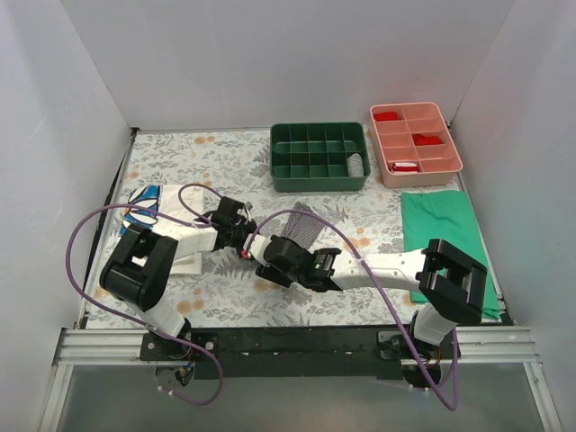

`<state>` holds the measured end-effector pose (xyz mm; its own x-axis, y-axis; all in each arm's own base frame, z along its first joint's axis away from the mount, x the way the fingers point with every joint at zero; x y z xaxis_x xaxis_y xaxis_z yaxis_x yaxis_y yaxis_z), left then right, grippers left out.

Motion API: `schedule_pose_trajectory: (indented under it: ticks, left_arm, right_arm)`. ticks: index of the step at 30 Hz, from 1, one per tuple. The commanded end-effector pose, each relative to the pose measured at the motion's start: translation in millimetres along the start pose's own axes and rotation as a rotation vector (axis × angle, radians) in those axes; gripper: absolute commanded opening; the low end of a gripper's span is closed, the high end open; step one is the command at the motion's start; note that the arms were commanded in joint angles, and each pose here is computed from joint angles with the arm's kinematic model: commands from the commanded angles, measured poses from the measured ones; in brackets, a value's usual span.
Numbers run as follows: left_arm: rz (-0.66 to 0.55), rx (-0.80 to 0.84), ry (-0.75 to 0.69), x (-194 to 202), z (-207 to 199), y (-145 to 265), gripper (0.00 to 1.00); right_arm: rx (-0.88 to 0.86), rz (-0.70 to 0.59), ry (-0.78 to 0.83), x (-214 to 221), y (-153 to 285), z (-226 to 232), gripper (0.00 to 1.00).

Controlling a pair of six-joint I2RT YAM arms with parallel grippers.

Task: Roll the underwear
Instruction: Roll the underwear to the center of the board.

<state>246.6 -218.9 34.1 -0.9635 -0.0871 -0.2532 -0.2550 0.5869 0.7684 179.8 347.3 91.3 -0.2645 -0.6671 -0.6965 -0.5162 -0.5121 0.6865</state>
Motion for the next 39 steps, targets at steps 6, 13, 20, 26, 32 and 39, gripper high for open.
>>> schedule_pose_trajectory:
  ticks: [6, 13, 20, 26, 32, 39]
  left_arm:
    - [0.109, -0.19, 0.013, 27, 40, -6, 0.0]
    - [0.117, -0.181, 0.017, 27, 38, -7, 0.0]
    - [0.121, -0.179, 0.014, 28, 38, -7, 0.0]
    - [0.127, -0.177, 0.016, 30, 39, -8, 0.0]
    - [0.131, -0.168, 0.014, 30, 38, -9, 0.0]
    - [0.131, -0.169, 0.007, 30, 39, -9, 0.0]
  right_arm:
    - [-0.071, -0.011, 0.049, -11, 2, 17, 0.67]
    - [-0.068, 0.03, 0.083, 1, -13, 20, 0.68]
    - [-0.027, 0.071, 0.077, 15, -29, 11, 0.69]
    - [-0.023, 0.103, 0.031, 29, -36, -1, 0.66]
    - [-0.042, 0.13, -0.007, 39, -38, -8, 0.6]
    - [-0.093, 0.182, -0.019, 57, -44, 0, 0.52]
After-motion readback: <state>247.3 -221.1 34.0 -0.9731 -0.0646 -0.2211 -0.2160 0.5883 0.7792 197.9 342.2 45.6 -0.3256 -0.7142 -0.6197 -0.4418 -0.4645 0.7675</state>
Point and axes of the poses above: each gripper's point midway between its finger pads, its own y axis back along the fingers, its own z axis along the line the jaws close on, x = y × z, the point moved 2 cm from there along y, back along the fingers, and after that the axes turned 12 degrees about -y, right-handed, at the moved point
